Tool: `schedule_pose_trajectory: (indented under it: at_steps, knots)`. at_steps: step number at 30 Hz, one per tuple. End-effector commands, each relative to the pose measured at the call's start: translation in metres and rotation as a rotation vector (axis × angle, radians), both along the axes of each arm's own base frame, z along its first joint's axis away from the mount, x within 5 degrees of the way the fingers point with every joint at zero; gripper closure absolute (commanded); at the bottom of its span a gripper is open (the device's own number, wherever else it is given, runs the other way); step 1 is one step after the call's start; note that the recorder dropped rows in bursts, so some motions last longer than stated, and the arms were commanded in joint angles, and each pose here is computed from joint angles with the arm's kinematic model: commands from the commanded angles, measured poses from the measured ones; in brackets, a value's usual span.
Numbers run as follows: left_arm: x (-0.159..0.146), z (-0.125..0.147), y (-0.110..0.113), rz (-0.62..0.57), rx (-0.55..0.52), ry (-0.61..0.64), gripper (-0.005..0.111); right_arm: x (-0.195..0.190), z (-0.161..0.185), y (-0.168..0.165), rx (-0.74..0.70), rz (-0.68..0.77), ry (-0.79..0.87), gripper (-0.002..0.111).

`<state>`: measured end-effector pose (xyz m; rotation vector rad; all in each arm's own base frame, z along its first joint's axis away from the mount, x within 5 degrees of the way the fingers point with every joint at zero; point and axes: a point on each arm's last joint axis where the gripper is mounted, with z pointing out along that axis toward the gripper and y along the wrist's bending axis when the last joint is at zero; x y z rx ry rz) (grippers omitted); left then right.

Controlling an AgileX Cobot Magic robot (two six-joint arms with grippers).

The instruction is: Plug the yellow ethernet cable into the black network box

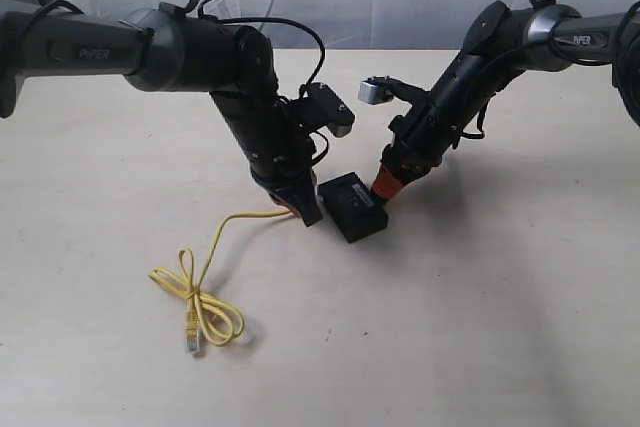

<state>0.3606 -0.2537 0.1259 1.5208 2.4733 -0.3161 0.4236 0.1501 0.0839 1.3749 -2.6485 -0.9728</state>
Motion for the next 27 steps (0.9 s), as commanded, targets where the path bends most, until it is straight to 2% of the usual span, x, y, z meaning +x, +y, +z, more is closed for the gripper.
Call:
schedule_pose_trajectory:
  at_steps: [1,11,15,27]
  knots:
    - [-0.002,0.004,-0.006,-0.009,-0.011,-0.017,0.106,0.003,-0.021,-0.007,-0.060,0.010,-0.033,0.109]
    - [-0.003,0.004,-0.008,-0.011,-0.015,-0.016,0.106,0.003,-0.020,-0.004,-0.036,-0.008,-0.024,0.109]
    - [-0.008,0.003,-0.012,-0.051,-0.009,-0.008,0.106,0.003,-0.019,-0.003,-0.021,-0.020,-0.022,0.109]
    - [-0.006,0.005,-0.017,-0.011,-0.063,-0.021,0.106,0.004,-0.019,-0.001,-0.005,-0.031,-0.024,0.109]
